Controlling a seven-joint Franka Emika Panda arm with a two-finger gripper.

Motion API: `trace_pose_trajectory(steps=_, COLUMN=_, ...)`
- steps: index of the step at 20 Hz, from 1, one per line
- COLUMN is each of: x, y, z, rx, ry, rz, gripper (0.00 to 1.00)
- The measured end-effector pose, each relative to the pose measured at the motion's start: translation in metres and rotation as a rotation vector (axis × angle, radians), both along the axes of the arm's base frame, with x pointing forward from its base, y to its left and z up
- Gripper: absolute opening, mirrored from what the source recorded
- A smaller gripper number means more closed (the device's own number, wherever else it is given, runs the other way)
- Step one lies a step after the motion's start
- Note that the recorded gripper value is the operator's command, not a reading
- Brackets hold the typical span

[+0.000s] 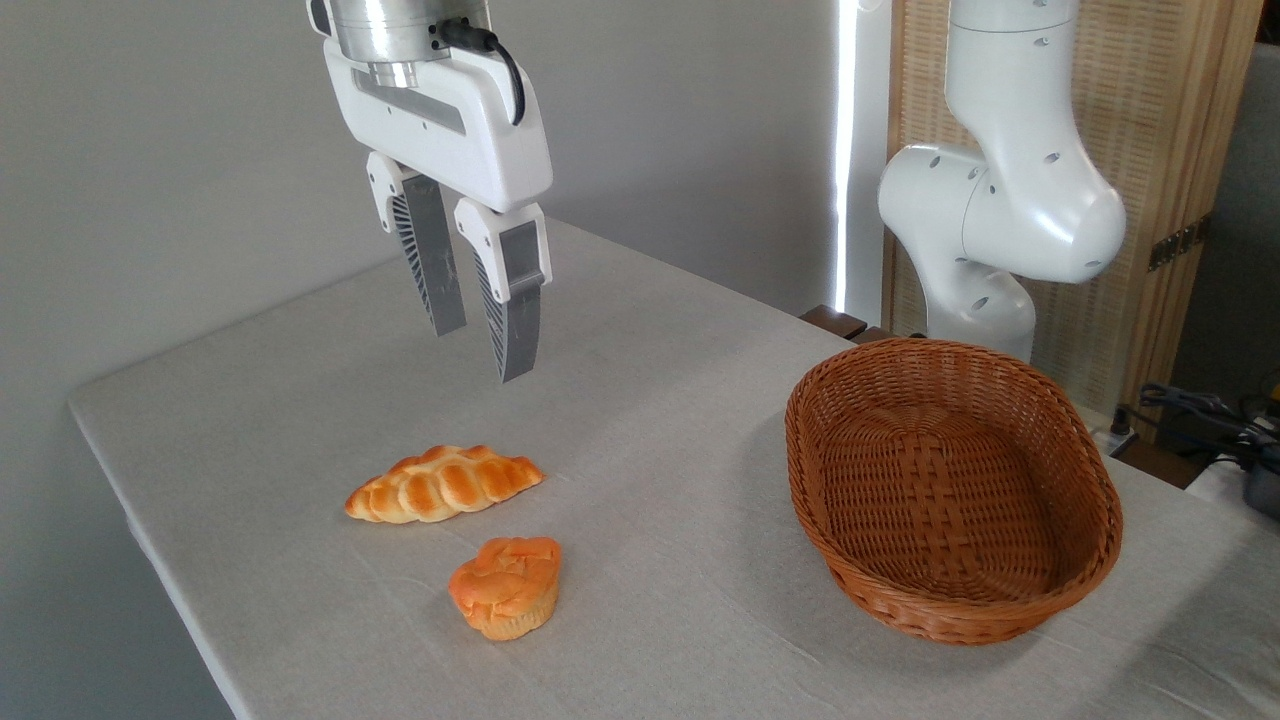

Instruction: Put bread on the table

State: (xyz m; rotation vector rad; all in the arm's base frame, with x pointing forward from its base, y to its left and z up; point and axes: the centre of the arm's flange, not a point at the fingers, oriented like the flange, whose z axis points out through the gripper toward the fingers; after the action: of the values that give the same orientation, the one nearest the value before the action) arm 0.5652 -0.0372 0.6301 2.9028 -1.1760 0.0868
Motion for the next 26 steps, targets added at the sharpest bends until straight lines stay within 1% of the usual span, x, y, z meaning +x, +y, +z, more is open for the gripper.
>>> trace_pose_trajectory(steps=3, x=0.0, y=-0.0003, z=-0.0001, rx=-0.003, ry=0.002, rz=0.052, gripper=1.0)
trace_pose_trajectory(steps=6, x=0.0001, y=-0.0008, z=-0.0003, rx=-0.006, ry=0.003, rz=0.066, gripper=1.0)
trace_pose_trajectory(steps=26, x=0.0001, y=-0.0027, z=-0.0031, rx=-0.005, ry=0.008, rz=0.061, gripper=1.0)
